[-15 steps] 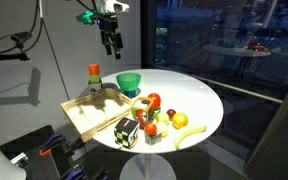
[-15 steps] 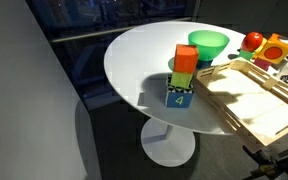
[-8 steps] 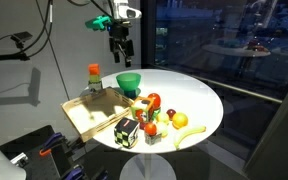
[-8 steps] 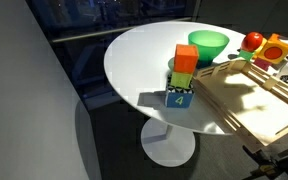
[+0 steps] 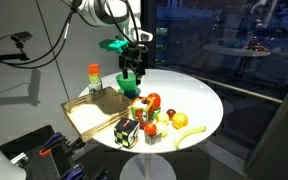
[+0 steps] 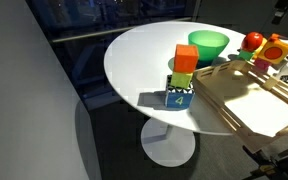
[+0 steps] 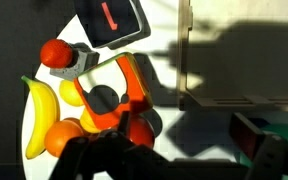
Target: Pick up the plushy block with car drawings and put it in the wooden box
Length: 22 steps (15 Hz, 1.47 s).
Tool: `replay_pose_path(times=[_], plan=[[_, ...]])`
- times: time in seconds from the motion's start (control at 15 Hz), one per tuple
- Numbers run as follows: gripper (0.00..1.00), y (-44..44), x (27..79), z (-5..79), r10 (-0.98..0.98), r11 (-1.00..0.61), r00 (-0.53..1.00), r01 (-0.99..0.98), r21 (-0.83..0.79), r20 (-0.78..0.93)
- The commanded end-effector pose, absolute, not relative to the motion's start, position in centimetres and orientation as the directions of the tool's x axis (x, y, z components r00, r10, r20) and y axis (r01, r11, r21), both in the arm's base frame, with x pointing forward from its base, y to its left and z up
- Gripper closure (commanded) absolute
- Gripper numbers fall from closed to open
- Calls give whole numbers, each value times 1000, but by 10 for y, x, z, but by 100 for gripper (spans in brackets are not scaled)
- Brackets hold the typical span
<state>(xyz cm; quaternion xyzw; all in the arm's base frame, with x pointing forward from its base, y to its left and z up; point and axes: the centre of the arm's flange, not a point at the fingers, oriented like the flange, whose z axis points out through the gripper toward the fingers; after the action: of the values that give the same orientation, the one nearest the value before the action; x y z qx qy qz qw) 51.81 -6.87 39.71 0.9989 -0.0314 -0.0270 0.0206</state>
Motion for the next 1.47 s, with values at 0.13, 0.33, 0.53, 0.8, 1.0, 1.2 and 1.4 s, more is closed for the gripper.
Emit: replay_pose_path(times=[0.13, 0.33, 0.53, 0.8, 1.0, 1.2, 1.4], plan=[[0, -88, 527, 371, -37, -998, 996, -32, 61, -78], [0, -102, 523, 366, -46, -997, 995, -40, 73, -89], [0, -118, 519, 360, -60, -995, 994, -52, 86, -96], [0, -137, 519, 347, -76, -994, 992, -68, 82, -97], [0, -140, 521, 339, -51, -997, 995, -46, 64, -87], [0, -138, 523, 332, -17, -999, 997, -13, 49, -76], [0, -140, 523, 326, 5, -999, 997, 9, 46, -76]])
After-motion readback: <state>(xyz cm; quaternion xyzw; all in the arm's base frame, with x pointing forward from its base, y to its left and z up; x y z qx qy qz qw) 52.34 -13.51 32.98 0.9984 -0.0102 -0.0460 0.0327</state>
